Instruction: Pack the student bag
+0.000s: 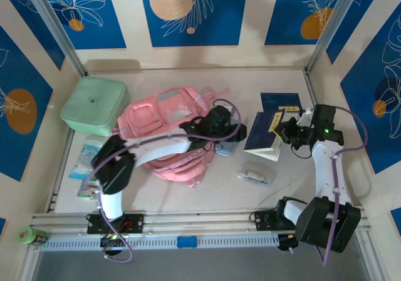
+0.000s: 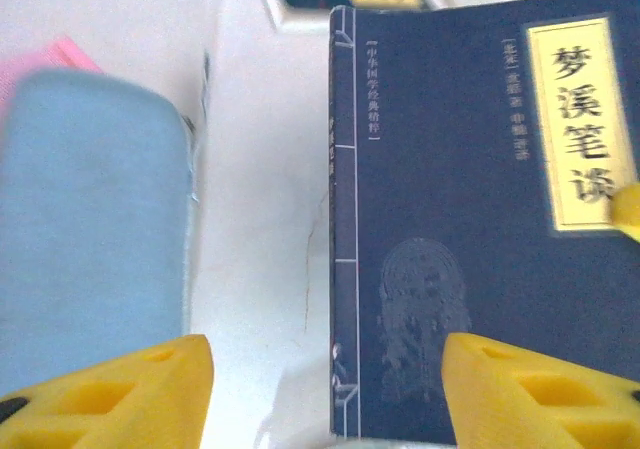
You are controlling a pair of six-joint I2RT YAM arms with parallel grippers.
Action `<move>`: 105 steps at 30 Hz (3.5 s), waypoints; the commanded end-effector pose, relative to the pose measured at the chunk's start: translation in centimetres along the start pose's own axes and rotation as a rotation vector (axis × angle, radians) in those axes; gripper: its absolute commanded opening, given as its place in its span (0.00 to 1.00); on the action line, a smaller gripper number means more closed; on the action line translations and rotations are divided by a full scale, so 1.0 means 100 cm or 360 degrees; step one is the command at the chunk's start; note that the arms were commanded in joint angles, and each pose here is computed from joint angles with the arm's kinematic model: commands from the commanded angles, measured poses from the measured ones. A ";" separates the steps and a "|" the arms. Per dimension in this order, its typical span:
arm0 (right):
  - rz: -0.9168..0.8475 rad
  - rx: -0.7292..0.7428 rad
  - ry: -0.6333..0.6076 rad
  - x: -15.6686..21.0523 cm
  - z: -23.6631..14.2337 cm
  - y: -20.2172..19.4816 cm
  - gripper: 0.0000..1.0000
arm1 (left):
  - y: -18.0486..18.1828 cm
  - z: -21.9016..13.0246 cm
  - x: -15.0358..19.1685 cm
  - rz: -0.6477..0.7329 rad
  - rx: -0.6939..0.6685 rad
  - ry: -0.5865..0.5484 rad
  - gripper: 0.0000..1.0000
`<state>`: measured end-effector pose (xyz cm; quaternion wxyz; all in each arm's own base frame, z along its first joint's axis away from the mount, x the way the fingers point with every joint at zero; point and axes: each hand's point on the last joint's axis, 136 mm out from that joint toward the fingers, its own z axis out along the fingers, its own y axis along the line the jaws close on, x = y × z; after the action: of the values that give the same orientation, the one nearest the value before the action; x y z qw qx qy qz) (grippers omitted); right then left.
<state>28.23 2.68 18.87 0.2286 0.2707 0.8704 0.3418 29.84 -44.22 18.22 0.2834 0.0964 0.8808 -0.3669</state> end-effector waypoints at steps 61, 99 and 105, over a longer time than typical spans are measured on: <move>-0.0653 -0.1083 0.0901 0.157 0.054 0.188 0.96 | 0.024 -0.187 -0.072 -0.0387 0.0733 -0.0566 0.04; -0.0533 -0.0712 0.0628 0.122 0.042 0.146 0.00 | 0.128 -0.177 -0.010 0.0147 -0.0236 -0.0213 0.51; -0.0456 -0.0608 0.0572 0.111 0.036 0.118 0.00 | 0.147 -0.176 0.023 0.0357 -0.0376 0.0027 0.59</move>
<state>26.65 19.48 22.94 0.1649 0.0363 0.8396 0.5163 27.54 -22.84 20.35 0.3515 0.1021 0.8858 -0.2853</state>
